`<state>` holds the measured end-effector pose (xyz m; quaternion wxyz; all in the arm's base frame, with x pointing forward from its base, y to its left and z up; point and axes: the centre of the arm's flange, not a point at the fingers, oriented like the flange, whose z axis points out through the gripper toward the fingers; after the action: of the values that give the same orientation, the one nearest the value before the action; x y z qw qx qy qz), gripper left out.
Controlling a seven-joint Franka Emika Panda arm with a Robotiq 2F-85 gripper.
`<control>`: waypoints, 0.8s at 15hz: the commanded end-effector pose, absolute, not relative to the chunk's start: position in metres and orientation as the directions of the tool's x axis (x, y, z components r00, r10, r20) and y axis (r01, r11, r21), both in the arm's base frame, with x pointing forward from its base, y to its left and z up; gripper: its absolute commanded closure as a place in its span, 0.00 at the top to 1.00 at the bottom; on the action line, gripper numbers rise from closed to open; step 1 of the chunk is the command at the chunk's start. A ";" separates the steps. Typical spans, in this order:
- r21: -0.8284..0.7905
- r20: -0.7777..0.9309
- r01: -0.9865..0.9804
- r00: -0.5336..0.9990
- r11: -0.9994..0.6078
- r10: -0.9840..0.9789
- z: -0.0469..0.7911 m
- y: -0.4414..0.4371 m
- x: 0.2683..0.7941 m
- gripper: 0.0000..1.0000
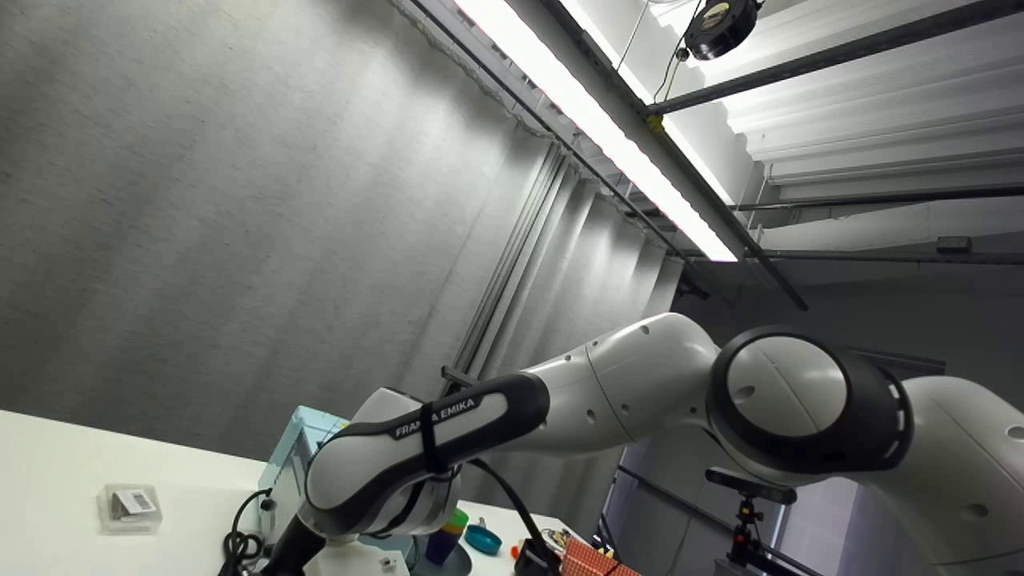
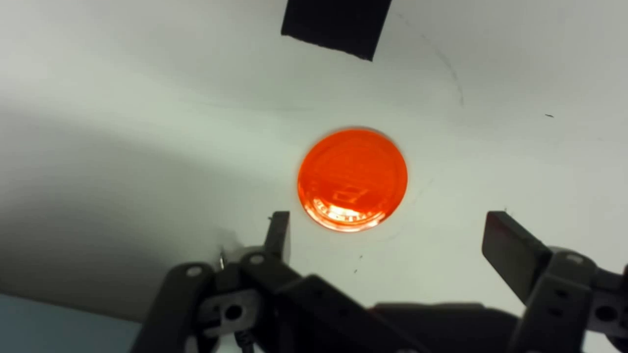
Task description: Move the orange disc to the right
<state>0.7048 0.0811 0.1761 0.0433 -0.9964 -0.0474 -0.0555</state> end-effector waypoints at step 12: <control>-0.010 -0.085 0.132 0.988 -0.991 0.132 0.149 0.080 0.738 1.00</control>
<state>0.7071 0.0740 0.1591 0.0196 -0.9979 -0.0568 0.0224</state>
